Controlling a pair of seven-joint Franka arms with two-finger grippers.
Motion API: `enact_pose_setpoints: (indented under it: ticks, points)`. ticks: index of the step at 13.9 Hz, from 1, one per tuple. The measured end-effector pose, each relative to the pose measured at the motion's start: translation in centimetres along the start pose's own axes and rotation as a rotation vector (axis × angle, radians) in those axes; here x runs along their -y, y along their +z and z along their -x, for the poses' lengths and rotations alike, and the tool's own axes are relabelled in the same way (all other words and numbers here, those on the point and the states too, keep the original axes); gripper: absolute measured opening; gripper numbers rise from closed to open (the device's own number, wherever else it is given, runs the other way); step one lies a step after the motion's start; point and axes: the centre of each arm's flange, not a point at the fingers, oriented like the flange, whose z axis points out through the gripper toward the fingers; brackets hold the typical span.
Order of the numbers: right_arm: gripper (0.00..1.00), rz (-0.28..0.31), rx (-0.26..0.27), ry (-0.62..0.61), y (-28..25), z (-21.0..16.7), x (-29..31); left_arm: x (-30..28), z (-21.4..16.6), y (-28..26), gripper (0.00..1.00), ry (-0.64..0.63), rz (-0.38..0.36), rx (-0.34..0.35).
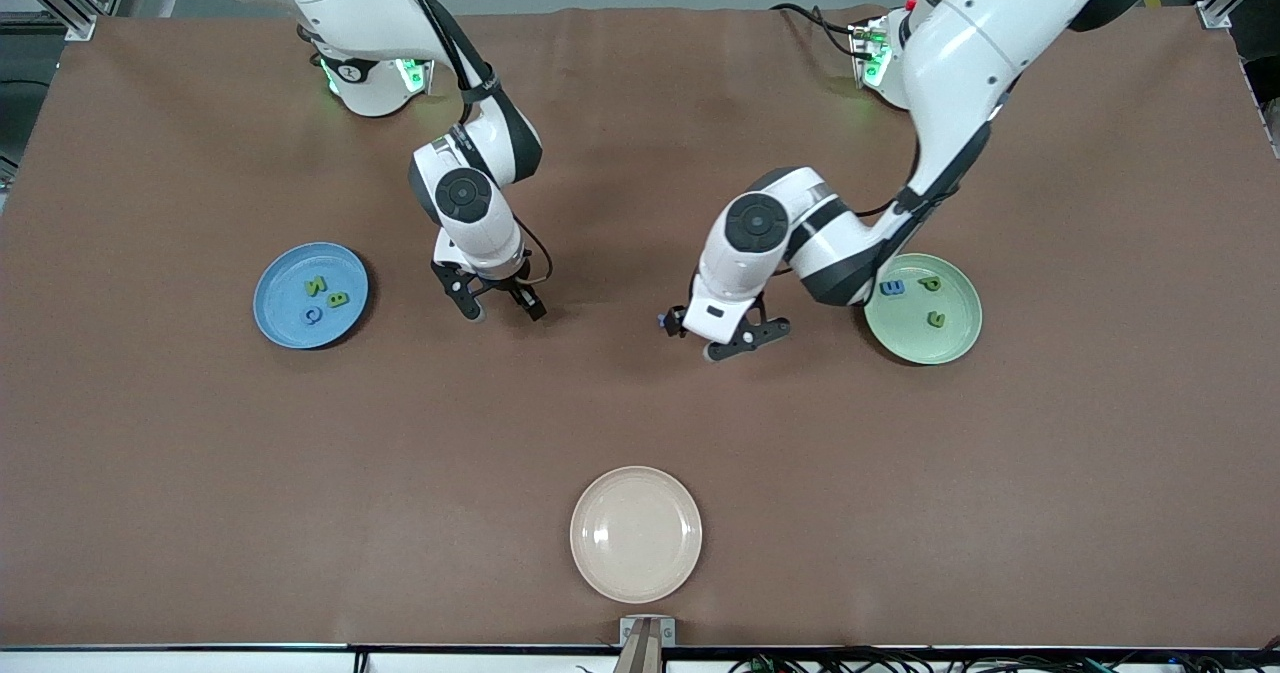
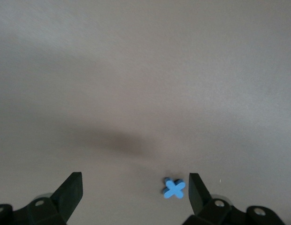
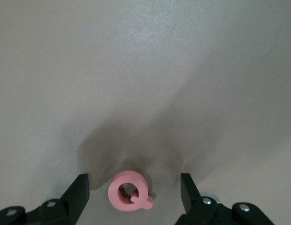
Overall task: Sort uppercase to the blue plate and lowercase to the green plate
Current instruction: 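Grasp the blue x with the left gripper while the right gripper grasps the pink Q, then place the x on the green plate while the right gripper drops Q on blue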
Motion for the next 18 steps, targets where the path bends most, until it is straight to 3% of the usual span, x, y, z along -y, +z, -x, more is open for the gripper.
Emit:
enact_pose_setpoints:
  ticks: [2, 8, 10, 11, 12, 13, 15, 17, 18]
  points:
    - [0.7, -0.008, -0.003, -0.007, 0.2, 0.3, 0.0, -1.6, 1.5, 1.7, 1.0, 0.0, -0.024, -0.018]
    - [0.66, -0.01, -0.003, -0.008, 0.1, 0.4, 0.1, -3.6, 3.3, 4.1, 1.0, 0.004, -0.037, -0.013]
    - [0.54, -0.017, -0.003, -0.009, -0.1, 0.4, 0.2, -3.8, 4.2, 5.3, 0.98, 0.016, -0.049, 0.001]
    - [0.54, -0.017, -0.003, -0.009, -0.1, 0.4, 0.2, -3.8, 4.7, 5.8, 0.97, 0.022, -0.054, 0.007]
    - [0.47, -0.02, -0.003, -0.009, -0.2, 0.4, 0.3, -3.8, 4.9, 6.3, 0.91, 0.025, -0.06, 0.01]
    - [0.44, -0.019, -0.003, -0.009, -0.2, 0.4, 0.3, -3.9, 5.1, 6.6, 0.91, 0.027, -0.063, 0.012]
    - [0.43, -0.018, -0.003, -0.009, -0.2, 0.4, 0.2, -4.2, 5.0, 6.3, 0.75, 0.029, -0.057, 0.009]
    - [0.42, -0.017, -0.003, -0.009, -0.2, 0.4, 0.2, -4.2, 5.0, 6.2, 0.7, 0.03, -0.056, 0.008]
    - [0.38, -0.014, -0.002, -0.009, -0.4, 0.4, 0.2, -4.3, 4.9, 6.0, 0.6, 0.031, -0.053, 0.007]
